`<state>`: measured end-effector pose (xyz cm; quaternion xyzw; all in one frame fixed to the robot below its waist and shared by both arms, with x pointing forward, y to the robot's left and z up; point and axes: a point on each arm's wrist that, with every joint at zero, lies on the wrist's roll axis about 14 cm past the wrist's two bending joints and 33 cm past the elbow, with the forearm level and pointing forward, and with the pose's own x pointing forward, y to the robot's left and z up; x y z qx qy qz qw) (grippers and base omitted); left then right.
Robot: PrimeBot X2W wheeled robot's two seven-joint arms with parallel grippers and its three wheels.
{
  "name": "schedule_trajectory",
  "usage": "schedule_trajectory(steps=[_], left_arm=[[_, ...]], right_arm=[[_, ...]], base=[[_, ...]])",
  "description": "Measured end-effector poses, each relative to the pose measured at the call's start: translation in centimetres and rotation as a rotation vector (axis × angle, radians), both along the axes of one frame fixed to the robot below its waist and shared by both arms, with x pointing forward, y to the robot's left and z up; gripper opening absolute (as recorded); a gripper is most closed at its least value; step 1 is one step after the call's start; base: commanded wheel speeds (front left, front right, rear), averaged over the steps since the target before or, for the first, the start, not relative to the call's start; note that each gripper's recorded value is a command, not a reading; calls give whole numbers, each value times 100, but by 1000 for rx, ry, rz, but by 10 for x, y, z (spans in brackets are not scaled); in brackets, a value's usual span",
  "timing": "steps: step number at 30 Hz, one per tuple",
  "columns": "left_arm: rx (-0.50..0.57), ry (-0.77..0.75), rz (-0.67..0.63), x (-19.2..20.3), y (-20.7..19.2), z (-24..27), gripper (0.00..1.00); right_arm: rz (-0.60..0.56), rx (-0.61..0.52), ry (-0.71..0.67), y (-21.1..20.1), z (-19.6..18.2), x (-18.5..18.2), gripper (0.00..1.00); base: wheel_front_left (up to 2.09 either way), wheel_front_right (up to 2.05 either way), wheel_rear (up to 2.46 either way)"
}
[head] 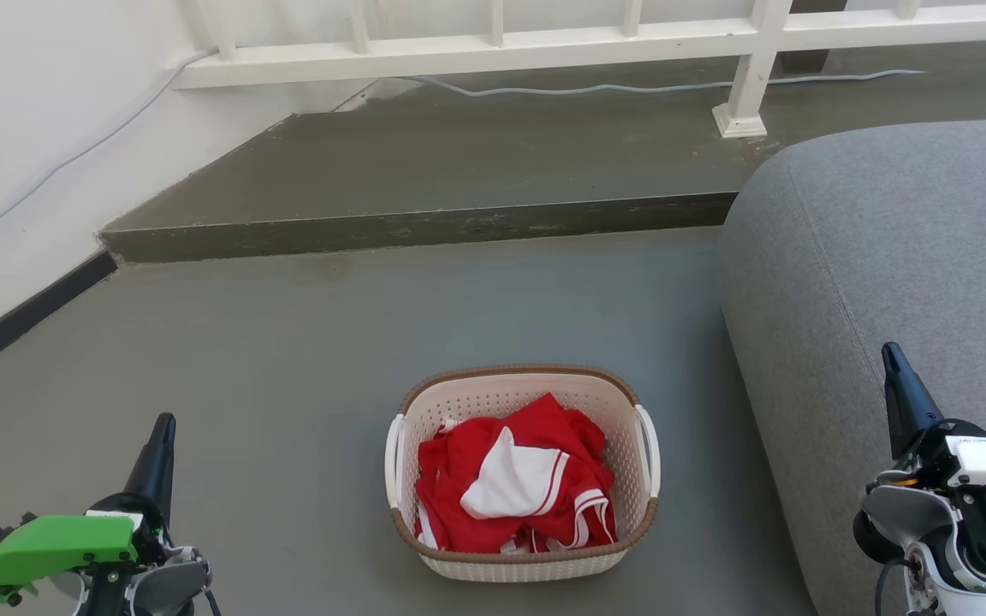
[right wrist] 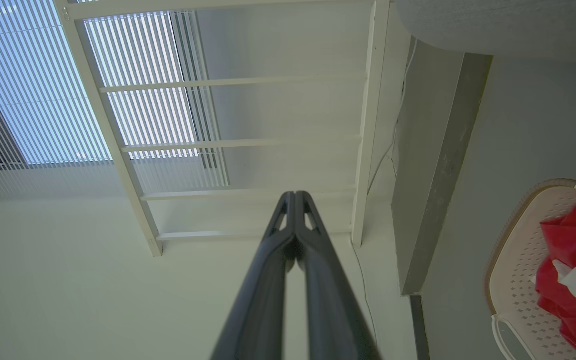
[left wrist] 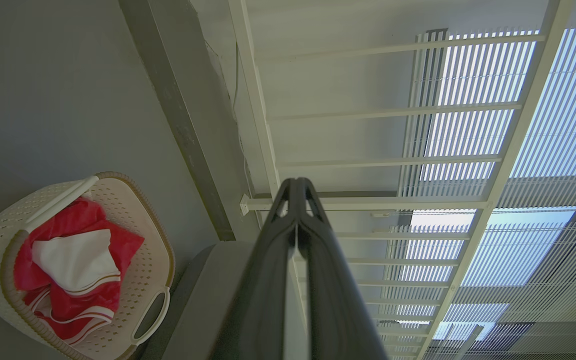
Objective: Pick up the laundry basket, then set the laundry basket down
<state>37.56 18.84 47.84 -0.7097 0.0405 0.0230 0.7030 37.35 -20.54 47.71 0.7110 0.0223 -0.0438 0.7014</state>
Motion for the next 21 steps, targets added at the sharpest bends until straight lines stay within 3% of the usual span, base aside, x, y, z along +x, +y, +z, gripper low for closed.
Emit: schedule_trajectory(steps=[21], left_arm=[[0, 0, 0, 0, 0, 0, 0]], right_arm=[[0, 0, 0, 0, 0, 0, 0]], base=[[0, 0, 0]])
